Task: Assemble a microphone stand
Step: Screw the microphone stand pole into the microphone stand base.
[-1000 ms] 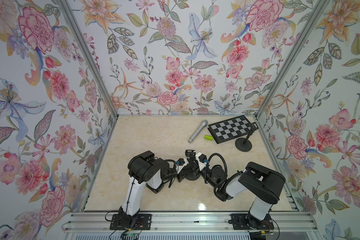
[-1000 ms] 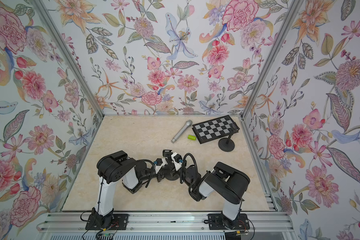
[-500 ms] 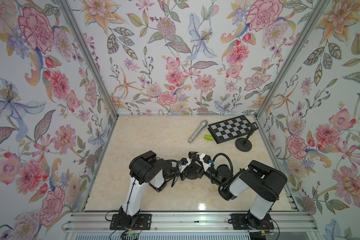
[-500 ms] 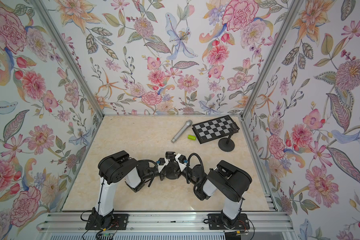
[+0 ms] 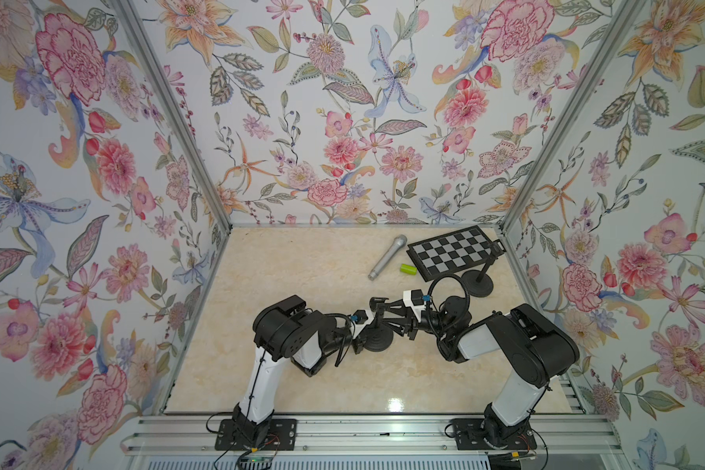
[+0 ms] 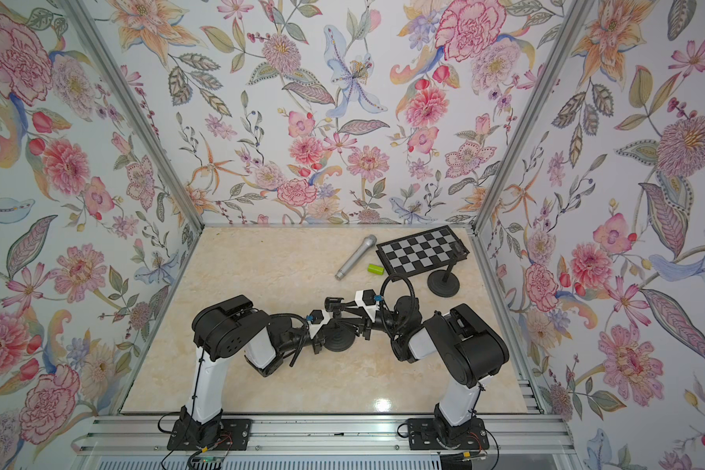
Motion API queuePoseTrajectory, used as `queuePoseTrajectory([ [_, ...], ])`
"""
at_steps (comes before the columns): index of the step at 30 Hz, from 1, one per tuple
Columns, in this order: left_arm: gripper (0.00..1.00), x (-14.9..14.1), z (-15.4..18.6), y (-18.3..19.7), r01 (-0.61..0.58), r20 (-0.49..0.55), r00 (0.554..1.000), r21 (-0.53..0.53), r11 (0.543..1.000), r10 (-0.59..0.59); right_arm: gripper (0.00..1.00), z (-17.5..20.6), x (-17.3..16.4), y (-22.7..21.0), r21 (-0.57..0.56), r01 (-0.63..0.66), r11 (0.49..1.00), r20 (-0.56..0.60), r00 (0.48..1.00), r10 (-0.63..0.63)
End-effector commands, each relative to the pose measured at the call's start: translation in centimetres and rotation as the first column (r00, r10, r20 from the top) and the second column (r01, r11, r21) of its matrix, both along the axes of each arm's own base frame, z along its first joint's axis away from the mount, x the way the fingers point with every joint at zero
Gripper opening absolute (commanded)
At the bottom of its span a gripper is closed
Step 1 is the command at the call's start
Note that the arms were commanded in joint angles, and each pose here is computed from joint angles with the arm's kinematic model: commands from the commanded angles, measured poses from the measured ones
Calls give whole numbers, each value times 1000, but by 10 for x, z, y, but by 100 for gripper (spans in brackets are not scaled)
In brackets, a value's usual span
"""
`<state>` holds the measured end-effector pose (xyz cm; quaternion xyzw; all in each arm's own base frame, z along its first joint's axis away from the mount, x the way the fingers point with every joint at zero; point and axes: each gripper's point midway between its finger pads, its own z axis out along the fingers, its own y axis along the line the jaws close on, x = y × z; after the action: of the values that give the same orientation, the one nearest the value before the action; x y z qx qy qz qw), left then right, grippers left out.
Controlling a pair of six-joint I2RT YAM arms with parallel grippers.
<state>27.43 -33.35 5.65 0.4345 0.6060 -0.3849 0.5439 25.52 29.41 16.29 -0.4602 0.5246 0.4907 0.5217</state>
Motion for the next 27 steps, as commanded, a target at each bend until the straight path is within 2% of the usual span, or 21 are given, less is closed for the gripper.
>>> queuePoseTrajectory([
  [1, 16, 7, 35, 5, -19, 161, 986, -120, 993, 39, 42, 5, -4, 3, -16, -65, 998, 22, 998, 66],
  [2, 16, 7, 33, 5, -20, 155, 987, -119, 993, 38, 39, 5, -2, 3, -16, -58, 998, 21, 998, 59],
  [5, 19, 8, 39, 7, -33, 166, 985, -125, 992, 53, 17, 5, 6, 0, -16, 14, 1000, 15, 1000, -14],
  [7, 24, 10, 36, 9, -52, 161, 984, -120, 991, 72, 4, 1, 14, -3, -20, 115, 993, -1, 993, -115],
  [8, 26, 13, 35, 10, -67, 152, 985, -121, 990, 85, 2, -2, 21, -6, -22, 193, 981, -9, 981, -193],
  [10, 32, 19, 42, 14, -111, 145, 981, -138, 984, 131, 1, -14, 40, -14, -52, 412, 910, -71, 907, -415],
  [11, 33, 20, 45, 16, -123, 152, 978, -141, 982, 145, 0, -23, 49, -20, -84, 532, 843, -101, 837, -538],
  [14, 34, 22, 43, 13, -121, 142, 980, -145, 982, 141, 0, -43, 45, -20, -145, 746, 650, -80, 646, -759],
  [15, 34, 22, 42, 12, -119, 132, 981, -149, 982, 139, 0, -48, 40, -16, -152, 772, 617, -80, 613, -786],
  [16, 33, 23, 44, 12, -122, 130, 981, -153, 981, 143, 0, -53, 34, -9, -161, 775, 611, -77, 608, -790],
  [18, 29, 24, 48, 13, -129, 144, 978, -156, 979, 152, 0, -56, 22, 7, -162, 750, 641, -61, 641, -765],
  [21, 21, 19, 36, 8, -116, 140, 981, -134, 984, 134, 0, -46, 16, 4, -106, 712, 694, -57, 692, -720],
  [22, 19, 16, 37, 6, -109, 146, 981, -131, 985, 128, 4, -41, 13, 4, -91, 682, 726, -56, 724, -687],
  [24, 18, 13, 43, 4, -113, 188, 973, -128, 985, 136, 27, -33, 0, 9, -70, 543, 837, -26, 838, -546],
  [26, 17, 12, 40, 3, -108, 196, 972, -118, 987, 130, 39, -24, -15, 12, -50, 377, 925, 15, 926, -377],
  [27, 16, 10, 34, 1, -95, 188, 975, -109, 990, 114, 42, -19, -20, 10, -39, 307, 951, 23, 952, -307],
])
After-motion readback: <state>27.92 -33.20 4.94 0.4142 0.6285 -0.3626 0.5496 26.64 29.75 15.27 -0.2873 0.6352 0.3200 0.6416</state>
